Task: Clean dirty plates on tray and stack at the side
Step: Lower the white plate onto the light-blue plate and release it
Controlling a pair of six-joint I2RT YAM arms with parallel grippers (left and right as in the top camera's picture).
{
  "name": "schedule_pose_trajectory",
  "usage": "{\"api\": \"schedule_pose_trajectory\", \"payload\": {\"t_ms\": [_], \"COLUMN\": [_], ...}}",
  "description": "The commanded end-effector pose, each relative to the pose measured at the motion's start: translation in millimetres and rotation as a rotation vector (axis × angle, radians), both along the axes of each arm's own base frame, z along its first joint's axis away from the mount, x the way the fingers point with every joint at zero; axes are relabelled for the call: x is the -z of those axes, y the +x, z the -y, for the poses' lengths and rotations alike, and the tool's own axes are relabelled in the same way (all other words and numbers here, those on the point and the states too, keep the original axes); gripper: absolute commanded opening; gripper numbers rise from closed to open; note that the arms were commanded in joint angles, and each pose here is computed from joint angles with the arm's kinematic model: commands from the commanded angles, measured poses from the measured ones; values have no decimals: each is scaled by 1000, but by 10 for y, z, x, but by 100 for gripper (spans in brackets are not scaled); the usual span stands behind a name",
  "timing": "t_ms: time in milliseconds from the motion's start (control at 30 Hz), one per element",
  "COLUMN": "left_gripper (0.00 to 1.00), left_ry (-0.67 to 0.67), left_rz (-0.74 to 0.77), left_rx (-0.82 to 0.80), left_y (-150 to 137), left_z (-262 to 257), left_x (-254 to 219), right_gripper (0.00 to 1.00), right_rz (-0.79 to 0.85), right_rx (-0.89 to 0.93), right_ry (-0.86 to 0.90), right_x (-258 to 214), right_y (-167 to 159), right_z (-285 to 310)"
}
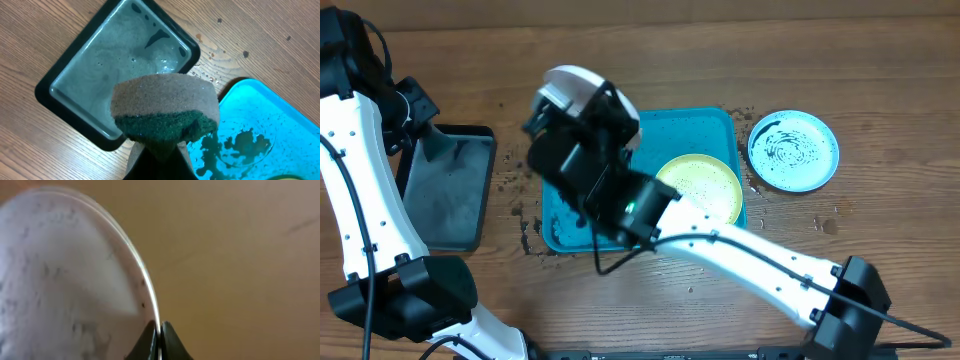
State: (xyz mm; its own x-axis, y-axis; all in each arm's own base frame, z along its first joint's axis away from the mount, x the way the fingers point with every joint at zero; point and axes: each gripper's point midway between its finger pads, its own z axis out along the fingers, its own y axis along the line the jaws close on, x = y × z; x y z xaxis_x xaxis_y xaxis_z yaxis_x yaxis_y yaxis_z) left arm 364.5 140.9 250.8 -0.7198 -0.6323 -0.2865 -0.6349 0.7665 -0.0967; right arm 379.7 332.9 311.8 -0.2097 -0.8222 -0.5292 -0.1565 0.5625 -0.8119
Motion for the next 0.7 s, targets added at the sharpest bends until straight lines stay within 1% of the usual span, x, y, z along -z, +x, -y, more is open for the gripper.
{"api": "schedule_pose_trajectory", "payload": {"t_ms": [0, 133, 200, 300, 400, 500, 567, 667], "left_gripper": [4, 4, 4, 4, 4, 4, 4, 4], "left_ry": [-10, -10, -10, -10, -10, -10, -10, -9], "left_rz": [-4, -5, -5, -5, -4, -4, -3, -1], "left_rx": [-6, -6, -6, -7, -7, -7, -7, -7], "left_y": [25, 25, 24, 23, 25, 25, 27, 33], "left_z": [7, 8, 7, 4, 5, 5, 4, 2], "left_x": [39, 40, 40, 40, 39, 39, 39, 37], "right_gripper": [4, 4, 4, 4, 4, 4, 4, 4], "right_rz": [-203, -456, -567, -673, -687, -659, -652, -662], "right_rx": [145, 306, 328, 385, 562, 822, 939, 1049], "right_ry": [544, 911, 1035, 1136, 1158, 1096, 1073, 1089], "right_x": [415, 824, 916, 1020, 1174, 1392, 1525, 1714], "right_y": [370, 642, 749, 848, 851, 680, 548, 391], "right_z": [421, 900, 1106, 1556, 2254, 3059, 3424, 3791]}}
